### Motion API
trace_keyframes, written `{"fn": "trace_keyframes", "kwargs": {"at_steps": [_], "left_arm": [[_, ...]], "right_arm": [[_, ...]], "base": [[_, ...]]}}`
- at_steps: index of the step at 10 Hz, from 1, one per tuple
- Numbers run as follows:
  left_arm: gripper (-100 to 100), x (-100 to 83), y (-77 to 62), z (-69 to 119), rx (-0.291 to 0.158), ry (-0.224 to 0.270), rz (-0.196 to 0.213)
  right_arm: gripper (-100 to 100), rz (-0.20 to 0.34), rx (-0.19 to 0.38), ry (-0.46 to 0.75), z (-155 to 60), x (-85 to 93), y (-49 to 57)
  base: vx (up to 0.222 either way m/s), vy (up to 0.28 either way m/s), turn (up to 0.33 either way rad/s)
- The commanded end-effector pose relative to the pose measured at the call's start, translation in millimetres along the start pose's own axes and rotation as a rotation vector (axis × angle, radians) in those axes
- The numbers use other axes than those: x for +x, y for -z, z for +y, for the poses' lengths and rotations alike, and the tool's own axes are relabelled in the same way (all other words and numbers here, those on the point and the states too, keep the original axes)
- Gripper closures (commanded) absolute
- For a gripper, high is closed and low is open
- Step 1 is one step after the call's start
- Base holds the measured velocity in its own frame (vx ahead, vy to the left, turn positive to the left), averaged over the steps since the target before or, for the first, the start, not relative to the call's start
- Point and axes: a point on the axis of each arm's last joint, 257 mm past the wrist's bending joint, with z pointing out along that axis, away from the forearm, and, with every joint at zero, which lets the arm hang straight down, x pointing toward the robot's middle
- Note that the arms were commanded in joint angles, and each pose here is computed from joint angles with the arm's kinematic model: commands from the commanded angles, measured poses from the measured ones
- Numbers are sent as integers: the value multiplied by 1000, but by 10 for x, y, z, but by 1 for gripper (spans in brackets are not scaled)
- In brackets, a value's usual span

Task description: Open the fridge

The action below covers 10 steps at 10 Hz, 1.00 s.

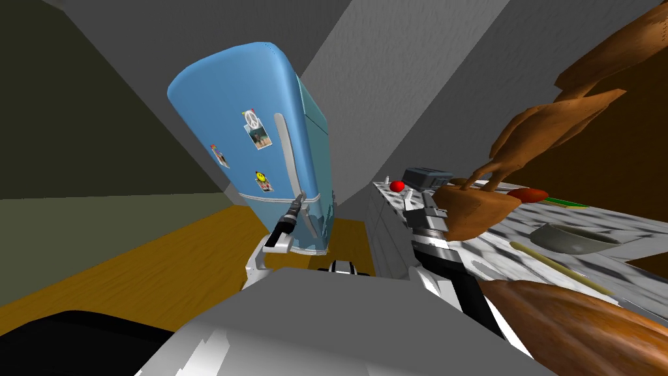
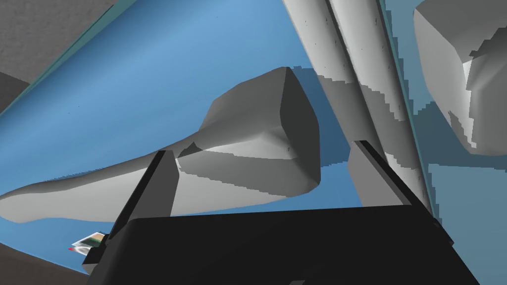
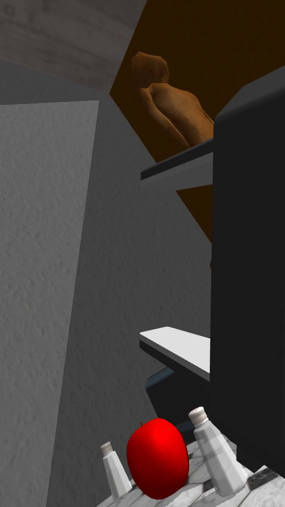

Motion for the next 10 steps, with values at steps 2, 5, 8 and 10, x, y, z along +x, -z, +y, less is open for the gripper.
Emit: {"fn": "trace_keyframes", "kwargs": {"at_steps": [2,5,8,10], "left_arm": [[-100,-72,-51,13,-43,-26,7],[-100,-129,-69,54,-86,-45,12],[-100,-180,-77,102,-130,-64,19],[-100,-203,-78,128,-153,-72,21]], "right_arm": [[0,0,0,0,0,0,0],[0,0,0,0,0,0,0],[0,0,0,0,0,0,0],[0,0,0,0,0,0,0]], "base": [[-9,-38,20],[-5,-38,20],[-4,-33,18],[-2,-38,15]]}}
